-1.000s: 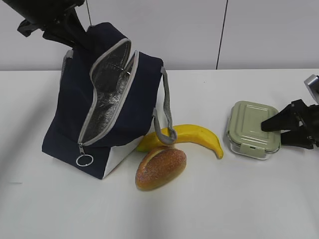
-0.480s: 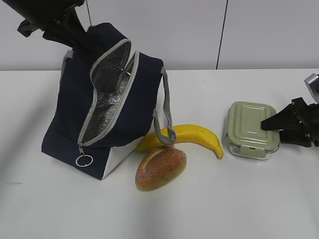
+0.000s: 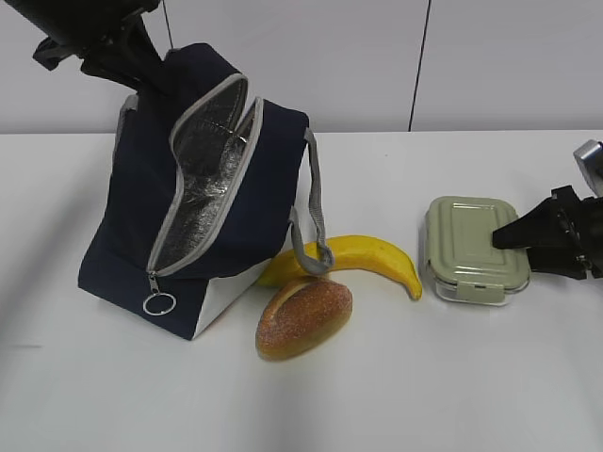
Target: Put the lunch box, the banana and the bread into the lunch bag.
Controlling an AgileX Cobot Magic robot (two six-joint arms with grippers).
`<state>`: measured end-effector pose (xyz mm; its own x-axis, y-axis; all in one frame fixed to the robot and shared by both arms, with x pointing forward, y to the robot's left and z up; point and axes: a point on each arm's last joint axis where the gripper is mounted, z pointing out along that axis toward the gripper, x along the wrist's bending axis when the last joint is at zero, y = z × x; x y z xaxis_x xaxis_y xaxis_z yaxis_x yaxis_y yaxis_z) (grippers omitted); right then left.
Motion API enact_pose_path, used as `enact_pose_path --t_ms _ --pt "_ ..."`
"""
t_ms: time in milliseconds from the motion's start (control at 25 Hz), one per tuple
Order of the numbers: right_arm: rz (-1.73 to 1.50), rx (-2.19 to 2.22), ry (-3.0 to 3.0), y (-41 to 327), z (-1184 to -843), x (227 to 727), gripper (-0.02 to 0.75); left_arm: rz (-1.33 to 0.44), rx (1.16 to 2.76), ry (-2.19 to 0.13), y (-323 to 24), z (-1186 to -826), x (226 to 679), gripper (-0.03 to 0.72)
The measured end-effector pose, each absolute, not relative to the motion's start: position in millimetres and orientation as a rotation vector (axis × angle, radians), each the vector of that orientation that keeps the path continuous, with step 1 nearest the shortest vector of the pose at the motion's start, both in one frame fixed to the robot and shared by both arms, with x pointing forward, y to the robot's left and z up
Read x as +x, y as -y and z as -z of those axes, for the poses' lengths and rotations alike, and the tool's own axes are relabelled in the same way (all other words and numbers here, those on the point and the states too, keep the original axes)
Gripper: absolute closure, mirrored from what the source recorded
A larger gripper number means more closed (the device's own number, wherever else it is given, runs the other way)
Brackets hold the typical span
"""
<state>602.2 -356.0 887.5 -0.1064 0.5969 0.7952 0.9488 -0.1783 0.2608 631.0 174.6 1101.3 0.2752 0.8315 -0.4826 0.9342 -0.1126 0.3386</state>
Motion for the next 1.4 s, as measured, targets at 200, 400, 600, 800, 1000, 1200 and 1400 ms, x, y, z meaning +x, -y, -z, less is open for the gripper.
enact_pose_path --t_ms 200,400,600,800,1000,1200,1400 --pt "1.206 -1.771 1.692 356 -888 603 0.298 0.231 1.968 -1.583 -174 -1101 631 0.704" --pt "1.211 -1.771 1.690 356 -888 603 0.307 0.231 1.968 -1.583 -174 -1101 631 0.704" --pt "1.212 -1.771 1.689 356 -888 603 0.309 0.231 1.968 -1.583 -174 -1101 631 0.704" --pt "1.220 -1.771 1.695 357 -889 605 0.309 0.231 1.968 -1.583 -174 -1101 631 0.704" --pt "1.242 -1.772 1.717 359 -896 612 0.309 0.231 1.968 -1.583 -174 -1101 631 0.704" --pt "1.237 -1.792 1.688 360 -897 614 0.309 0.231 1.968 -1.583 -174 -1101 631 0.704" --pt "1.238 -1.805 1.689 360 -906 613 0.310 0.231 1.968 -1.583 -174 -1101 631 0.704"
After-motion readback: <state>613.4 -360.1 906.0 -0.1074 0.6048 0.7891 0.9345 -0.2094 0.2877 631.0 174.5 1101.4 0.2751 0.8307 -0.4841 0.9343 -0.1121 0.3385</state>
